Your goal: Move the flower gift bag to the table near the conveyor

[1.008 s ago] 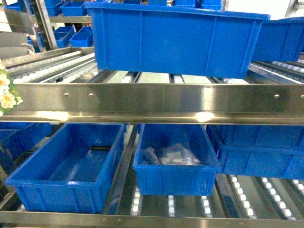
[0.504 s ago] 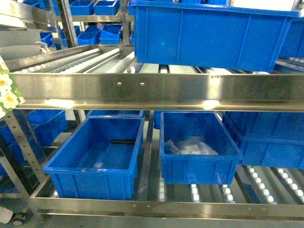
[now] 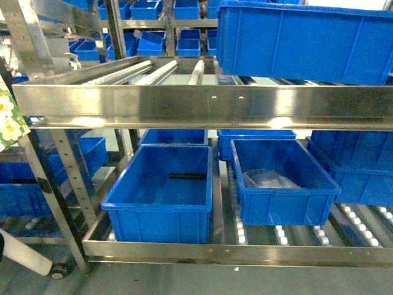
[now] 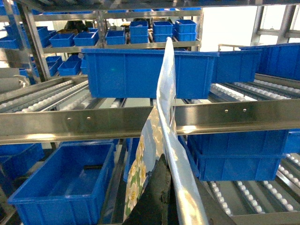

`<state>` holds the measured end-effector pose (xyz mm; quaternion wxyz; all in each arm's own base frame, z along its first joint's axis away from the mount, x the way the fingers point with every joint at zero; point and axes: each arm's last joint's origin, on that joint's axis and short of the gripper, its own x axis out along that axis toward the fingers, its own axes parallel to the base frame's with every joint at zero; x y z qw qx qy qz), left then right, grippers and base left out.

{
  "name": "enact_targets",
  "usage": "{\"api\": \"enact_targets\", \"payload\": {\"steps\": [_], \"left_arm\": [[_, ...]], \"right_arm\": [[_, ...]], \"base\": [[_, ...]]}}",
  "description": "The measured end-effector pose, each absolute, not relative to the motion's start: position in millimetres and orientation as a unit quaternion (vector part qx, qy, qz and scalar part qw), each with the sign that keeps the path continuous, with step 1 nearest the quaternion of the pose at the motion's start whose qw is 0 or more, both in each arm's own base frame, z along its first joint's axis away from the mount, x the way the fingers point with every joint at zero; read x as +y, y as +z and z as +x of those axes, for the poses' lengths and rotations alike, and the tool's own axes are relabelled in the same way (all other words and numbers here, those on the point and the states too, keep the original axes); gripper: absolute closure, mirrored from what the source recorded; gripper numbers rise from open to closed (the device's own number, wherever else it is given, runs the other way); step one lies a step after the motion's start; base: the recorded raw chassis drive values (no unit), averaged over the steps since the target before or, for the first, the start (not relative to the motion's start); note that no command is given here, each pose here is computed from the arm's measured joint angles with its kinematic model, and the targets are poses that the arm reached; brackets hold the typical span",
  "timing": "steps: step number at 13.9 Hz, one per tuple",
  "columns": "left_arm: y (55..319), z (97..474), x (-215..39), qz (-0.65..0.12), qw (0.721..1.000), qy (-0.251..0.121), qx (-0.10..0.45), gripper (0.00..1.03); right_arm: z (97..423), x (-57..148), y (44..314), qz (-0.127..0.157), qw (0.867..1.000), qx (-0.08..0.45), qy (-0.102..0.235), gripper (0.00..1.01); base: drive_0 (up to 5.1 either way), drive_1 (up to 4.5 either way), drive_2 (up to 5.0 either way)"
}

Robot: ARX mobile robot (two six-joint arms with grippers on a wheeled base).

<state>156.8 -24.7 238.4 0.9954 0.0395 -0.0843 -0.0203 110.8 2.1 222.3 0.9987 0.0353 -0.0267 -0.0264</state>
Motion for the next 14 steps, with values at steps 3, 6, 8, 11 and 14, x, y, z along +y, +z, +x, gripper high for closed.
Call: {"api": "enact_targets", "payload": {"steps": [3, 6, 8, 11, 14], "left_arm": [[238.5, 156.7, -24.7, 0.039, 0.995, -0.020, -0.085, 1.01], [238.6, 156.7, -24.7, 0.039, 0.995, -0.020, -0.085, 1.01], [238.5, 156.7, -24.7, 0.039, 0.995, -0.020, -0.085, 1.01], [238.3, 156.9, -24.7, 0.040, 0.995, -0.021, -0.084, 1.01], [238.3, 156.9, -24.7, 0.040, 0.995, -0.020, -0.084, 1.01]], "right_arm": [[110.8, 2.1, 222.2, 0.035, 0.999, -0.026, -0.026, 0.99], [110.8, 2.1, 222.4, 0.035, 0.999, -0.027, -0.026, 0.99], [110.8, 2.1, 222.3, 0.035, 0.999, -0.026, -0.026, 0.99], [110.7, 2.1, 222.8, 0.035, 0.999, -0.029, -0.026, 0.99], [110.8, 2.1, 222.1, 0.035, 0.999, -0.026, -0.026, 0.99]], "base": [[-4.8, 2.31, 2.9], [-5.0, 2.44, 2.4], [-5.0, 2.42, 2.4], [-5.0, 2.46, 2.5], [-5.1, 2.33, 2.3]]}}
